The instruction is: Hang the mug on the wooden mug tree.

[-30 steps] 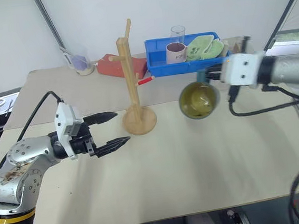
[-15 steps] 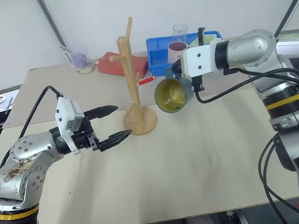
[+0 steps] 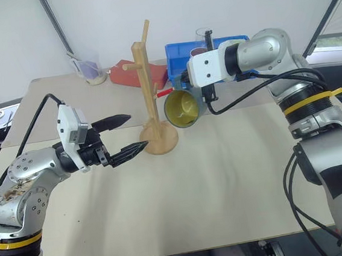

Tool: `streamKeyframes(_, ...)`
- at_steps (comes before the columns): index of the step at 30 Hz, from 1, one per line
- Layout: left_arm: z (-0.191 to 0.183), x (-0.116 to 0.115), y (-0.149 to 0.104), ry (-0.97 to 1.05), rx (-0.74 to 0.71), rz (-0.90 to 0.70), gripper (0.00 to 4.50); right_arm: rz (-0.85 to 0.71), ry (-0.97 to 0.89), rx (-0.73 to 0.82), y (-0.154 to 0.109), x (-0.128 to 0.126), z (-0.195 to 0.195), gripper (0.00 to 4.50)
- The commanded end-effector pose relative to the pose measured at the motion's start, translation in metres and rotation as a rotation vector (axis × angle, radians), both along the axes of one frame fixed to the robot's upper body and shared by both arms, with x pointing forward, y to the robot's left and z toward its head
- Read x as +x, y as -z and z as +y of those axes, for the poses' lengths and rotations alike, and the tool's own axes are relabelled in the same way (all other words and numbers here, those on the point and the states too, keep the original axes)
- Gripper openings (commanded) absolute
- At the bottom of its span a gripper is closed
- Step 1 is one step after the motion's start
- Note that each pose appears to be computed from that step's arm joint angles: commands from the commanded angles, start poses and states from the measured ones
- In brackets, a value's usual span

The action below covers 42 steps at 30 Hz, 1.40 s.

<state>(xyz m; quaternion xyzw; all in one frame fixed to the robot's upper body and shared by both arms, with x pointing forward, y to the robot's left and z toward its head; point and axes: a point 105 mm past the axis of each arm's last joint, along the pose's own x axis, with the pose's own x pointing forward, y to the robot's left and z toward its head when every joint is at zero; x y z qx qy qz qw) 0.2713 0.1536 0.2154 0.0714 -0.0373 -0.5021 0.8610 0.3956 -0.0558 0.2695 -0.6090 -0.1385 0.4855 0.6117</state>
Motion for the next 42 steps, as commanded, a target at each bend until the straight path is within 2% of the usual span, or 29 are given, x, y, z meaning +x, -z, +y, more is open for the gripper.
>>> streamKeyframes(1, -0.004, -0.002, -0.017, 0.004, 0.001, -0.063, 4.5, -0.077, -0.051, 0.012, -0.025, -0.006, 0.011, 0.02)
streamKeyframes(6, -0.006, 0.0, -0.018, -0.002, -0.005, -0.066, 4.5, -0.071, -0.077, 0.013, -0.027, -0.006, 0.018, 0.02)
streamKeyframes(15, -0.002, 0.0, -0.014, -0.006, -0.01, -0.066, 4.5, -0.072, -0.099, 0.01, -0.028, -0.007, 0.021, 3.13)
streamKeyframes(19, 0.001, 0.001, -0.013, -0.016, -0.005, -0.064, 4.5, -0.071, -0.092, -0.02, -0.027, -0.009, 0.01, 4.47)
streamKeyframes(25, 0.012, 0.007, -0.012, -0.079, 0.039, -0.072, 4.5, 0.025, -0.048, 0.007, -0.03, -0.017, -0.021, 4.47)
streamKeyframes(29, 0.028, 0.018, -0.003, -0.164, 0.139, -0.01, 4.5, 0.249, -0.022, 0.116, -0.031, -0.04, -0.052, 4.47)
streamKeyframes(34, 0.047, 0.018, 0.002, -0.227, 0.232, -0.005, 4.5, 0.452, -0.008, 0.291, -0.037, -0.072, -0.071, 4.47)
streamKeyframes(42, 0.057, 0.021, -0.01, -0.252, 0.199, -0.024, 4.5, 0.521, 0.03, 0.45, -0.045, -0.091, -0.073, 4.47)
